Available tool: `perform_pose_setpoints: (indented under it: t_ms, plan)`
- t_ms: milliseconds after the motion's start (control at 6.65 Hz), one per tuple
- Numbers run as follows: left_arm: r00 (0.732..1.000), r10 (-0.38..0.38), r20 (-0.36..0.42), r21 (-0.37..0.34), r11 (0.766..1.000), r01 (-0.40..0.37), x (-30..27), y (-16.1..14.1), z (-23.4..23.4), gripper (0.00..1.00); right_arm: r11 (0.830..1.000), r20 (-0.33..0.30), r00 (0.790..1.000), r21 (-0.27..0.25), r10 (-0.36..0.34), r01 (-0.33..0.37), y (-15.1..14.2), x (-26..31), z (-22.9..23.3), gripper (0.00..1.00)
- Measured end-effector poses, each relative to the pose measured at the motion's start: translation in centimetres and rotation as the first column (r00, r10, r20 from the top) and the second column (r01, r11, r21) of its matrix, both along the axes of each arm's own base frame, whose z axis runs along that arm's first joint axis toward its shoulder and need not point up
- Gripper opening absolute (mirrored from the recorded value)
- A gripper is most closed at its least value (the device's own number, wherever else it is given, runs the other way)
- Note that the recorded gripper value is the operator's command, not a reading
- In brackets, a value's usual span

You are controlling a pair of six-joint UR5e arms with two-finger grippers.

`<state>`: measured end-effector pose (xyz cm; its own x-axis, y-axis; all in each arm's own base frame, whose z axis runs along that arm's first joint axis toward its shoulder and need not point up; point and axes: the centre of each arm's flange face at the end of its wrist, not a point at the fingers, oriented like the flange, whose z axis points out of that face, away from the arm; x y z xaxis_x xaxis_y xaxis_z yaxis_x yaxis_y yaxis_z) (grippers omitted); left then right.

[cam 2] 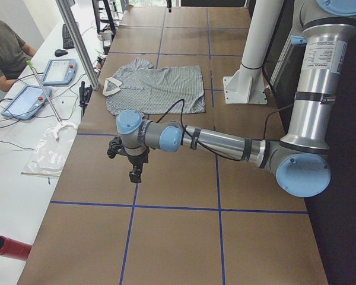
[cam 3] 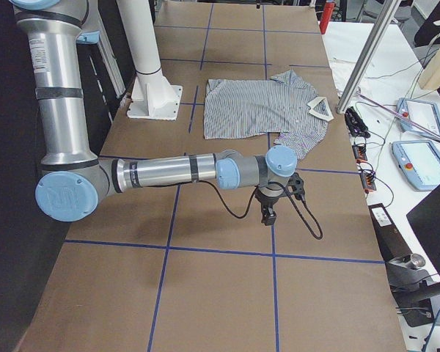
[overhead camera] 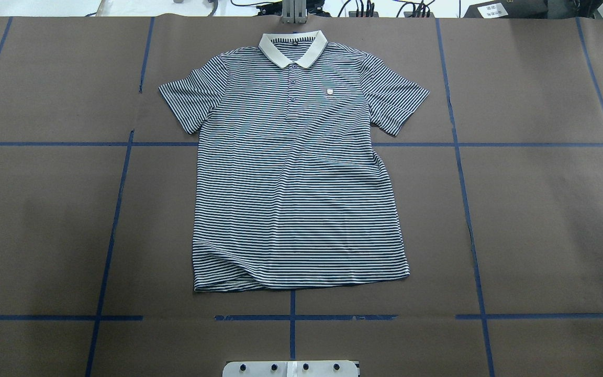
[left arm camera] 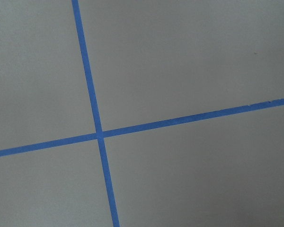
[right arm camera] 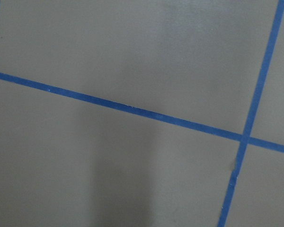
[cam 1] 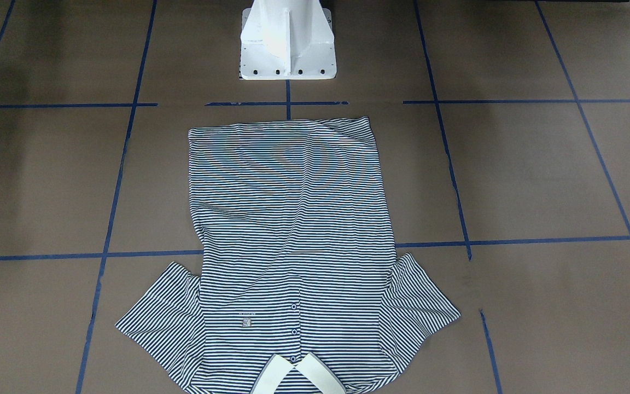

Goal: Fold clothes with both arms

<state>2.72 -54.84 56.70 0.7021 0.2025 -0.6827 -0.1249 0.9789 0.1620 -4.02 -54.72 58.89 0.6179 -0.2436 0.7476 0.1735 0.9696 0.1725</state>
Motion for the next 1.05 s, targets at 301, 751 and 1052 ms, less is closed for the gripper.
perform_pose_setpoints:
  t_ms: [301,751,1052]
  plan:
    - [0.997,0.065,-0.048,0.074,0.995,-0.062,3.3,0.1,-1.0,1.0,0.998,0.058,0.997,-0.05,0.04,-0.037,-5.8,-7.8,-3.7,0.94]
    - [0.985,0.126,-0.114,0.138,0.984,-0.11,6.0,0.0,-0.9,1.0,0.974,0.063,0.985,-0.173,0.162,-0.149,-13.8,-19.7,-14.3,0.92]
    - [0.984,0.132,-0.121,0.159,0.981,-0.112,6.2,-0.2,-0.7,1.0,0.909,0.034,0.923,-0.194,0.383,-0.37,-14.5,-24.9,-15.6,0.89]
